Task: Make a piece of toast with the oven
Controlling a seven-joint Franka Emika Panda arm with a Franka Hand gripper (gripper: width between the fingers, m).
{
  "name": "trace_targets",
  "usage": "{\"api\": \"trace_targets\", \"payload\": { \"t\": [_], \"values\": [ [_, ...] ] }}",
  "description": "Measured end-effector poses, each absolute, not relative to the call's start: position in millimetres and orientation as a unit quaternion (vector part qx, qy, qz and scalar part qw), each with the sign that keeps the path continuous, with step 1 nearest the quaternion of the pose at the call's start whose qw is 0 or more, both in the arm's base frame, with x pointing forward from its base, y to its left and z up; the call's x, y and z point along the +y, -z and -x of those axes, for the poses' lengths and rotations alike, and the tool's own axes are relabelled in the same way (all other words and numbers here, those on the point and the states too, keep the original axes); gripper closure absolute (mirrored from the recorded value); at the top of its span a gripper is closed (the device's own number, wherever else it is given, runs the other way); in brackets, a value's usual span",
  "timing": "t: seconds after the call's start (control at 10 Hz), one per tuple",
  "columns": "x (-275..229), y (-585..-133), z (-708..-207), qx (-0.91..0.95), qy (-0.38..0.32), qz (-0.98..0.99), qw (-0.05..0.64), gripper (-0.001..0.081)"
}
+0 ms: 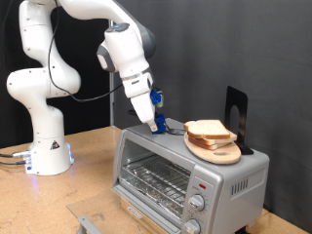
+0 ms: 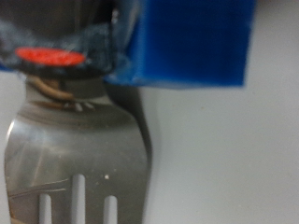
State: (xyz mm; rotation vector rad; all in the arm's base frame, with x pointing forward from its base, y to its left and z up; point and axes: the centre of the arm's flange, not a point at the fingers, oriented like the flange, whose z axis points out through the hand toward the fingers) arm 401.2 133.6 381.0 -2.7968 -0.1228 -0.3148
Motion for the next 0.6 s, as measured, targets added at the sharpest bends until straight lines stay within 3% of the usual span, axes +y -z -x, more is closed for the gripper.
{"api": "trace_targets", "payload": {
  "t": [0.2,0.3,0.4,0.5,0.6],
  "values": [
    [133.6,-379.9,-401.0,-0.043,0.109,0.98,0.161,0.0],
    [133.6,-379.3,-401.0,-0.043,0.109,0.98,0.161,0.0085],
    [133.5,-378.6,-401.1,-0.042,0.108,0.98,0.161,0.0085],
    [133.4,-378.3,-401.2,-0.042,0.108,0.98,0.161,0.0286],
    [133.4,-378.2,-401.2,-0.042,0.108,0.98,0.161,0.031]
  ]
}}
